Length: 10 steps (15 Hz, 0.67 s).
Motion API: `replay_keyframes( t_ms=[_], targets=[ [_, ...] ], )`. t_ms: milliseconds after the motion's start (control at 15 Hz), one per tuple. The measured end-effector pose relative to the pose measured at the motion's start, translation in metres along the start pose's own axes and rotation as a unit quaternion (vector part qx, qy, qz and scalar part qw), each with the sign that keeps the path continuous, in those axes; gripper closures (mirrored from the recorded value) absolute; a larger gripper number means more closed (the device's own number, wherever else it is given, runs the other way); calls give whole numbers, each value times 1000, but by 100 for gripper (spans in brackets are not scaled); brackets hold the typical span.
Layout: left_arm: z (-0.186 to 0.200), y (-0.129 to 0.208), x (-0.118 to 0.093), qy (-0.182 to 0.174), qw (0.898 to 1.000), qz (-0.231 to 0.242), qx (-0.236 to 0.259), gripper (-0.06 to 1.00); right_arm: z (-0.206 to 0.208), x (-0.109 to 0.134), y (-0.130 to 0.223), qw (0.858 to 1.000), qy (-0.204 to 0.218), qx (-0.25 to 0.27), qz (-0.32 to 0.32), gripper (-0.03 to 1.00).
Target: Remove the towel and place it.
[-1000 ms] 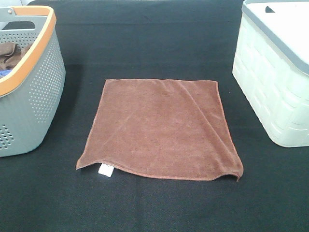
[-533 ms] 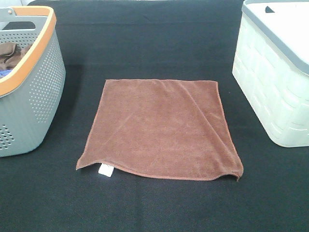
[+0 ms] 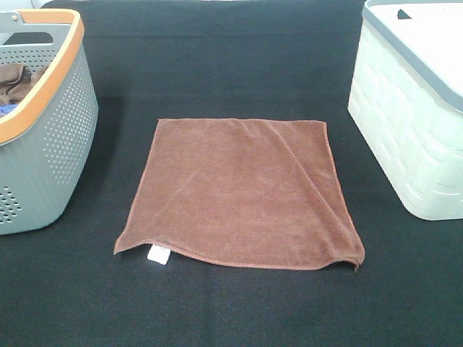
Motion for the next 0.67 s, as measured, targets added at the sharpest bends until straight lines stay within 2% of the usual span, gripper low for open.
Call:
replay_keyframes(
  t_ms=[667],
  targets=[
    [0,0,0,-2,1000,0,0,27,0,0,0,1000,0,0,-3,21]
  ],
)
Point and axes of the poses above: a point on each arm's last joint axis where the gripper is mounted, z pointing back along that axis away from the gripper, x along the wrist's bending axis when the last joint is at zero, y = z × x, the point moved 8 cm from there along -z, pointing out along that axis toward the gripper, and after that the axes turned 11 degrees about -z, right-handed, at the moved point
